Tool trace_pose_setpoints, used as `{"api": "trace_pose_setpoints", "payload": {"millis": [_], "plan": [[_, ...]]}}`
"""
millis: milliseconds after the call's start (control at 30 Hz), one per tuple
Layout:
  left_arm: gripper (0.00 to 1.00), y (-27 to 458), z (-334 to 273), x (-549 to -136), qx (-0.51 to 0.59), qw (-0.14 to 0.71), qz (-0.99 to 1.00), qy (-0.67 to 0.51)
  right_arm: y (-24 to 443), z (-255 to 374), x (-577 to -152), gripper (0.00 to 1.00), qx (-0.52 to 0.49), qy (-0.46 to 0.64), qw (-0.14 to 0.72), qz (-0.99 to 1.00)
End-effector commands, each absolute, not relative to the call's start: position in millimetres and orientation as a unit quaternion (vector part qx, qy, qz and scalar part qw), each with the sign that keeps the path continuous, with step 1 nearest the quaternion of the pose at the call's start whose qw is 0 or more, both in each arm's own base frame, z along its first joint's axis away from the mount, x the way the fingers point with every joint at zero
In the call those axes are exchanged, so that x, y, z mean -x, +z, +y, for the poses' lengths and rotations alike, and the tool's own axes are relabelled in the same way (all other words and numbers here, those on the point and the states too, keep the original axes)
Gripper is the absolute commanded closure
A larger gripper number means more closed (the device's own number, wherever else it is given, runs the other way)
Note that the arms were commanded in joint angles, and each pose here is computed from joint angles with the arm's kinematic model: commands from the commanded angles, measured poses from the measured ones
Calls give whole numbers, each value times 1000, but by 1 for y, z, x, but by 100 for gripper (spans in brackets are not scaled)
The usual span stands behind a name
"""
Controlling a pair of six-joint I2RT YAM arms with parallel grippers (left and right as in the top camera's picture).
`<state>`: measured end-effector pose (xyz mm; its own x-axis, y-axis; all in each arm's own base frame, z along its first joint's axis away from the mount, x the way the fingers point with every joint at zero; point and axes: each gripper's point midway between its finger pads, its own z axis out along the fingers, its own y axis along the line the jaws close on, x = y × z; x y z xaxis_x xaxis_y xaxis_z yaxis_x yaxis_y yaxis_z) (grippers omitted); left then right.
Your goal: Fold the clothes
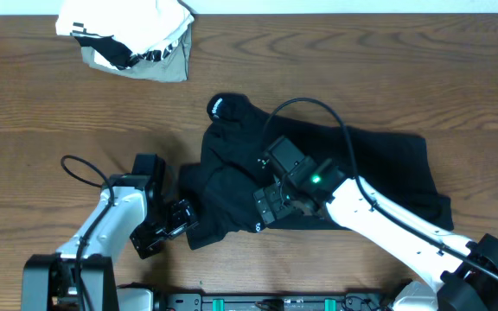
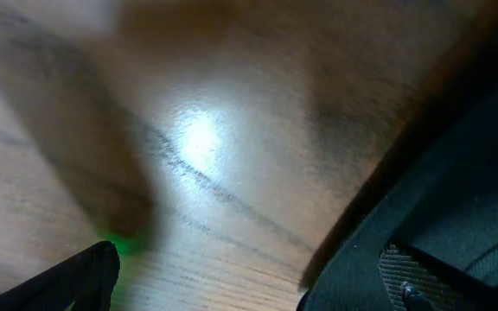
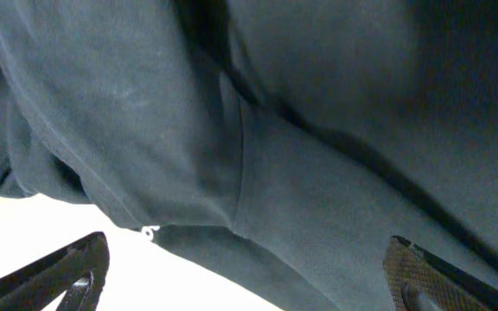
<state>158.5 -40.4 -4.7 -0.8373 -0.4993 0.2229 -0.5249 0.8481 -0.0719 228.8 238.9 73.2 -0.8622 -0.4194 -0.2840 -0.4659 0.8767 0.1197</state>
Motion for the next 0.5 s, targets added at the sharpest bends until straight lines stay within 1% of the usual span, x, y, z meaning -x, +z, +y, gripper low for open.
{"api": "trace_pose_setpoints", "payload": {"millis": [0,167,467], "plan": [[2,-9,-53,-156,-267,120,-951,99,75,244,-229,1,257,68,145,953],[2,-13,-61,-166,-283,118,-944,125,74,249,-223,1,286,37,163,943],[2,-16,-44,-176,-327,105,-930,133,64,270,-213,1,325,24,176,929]]}}
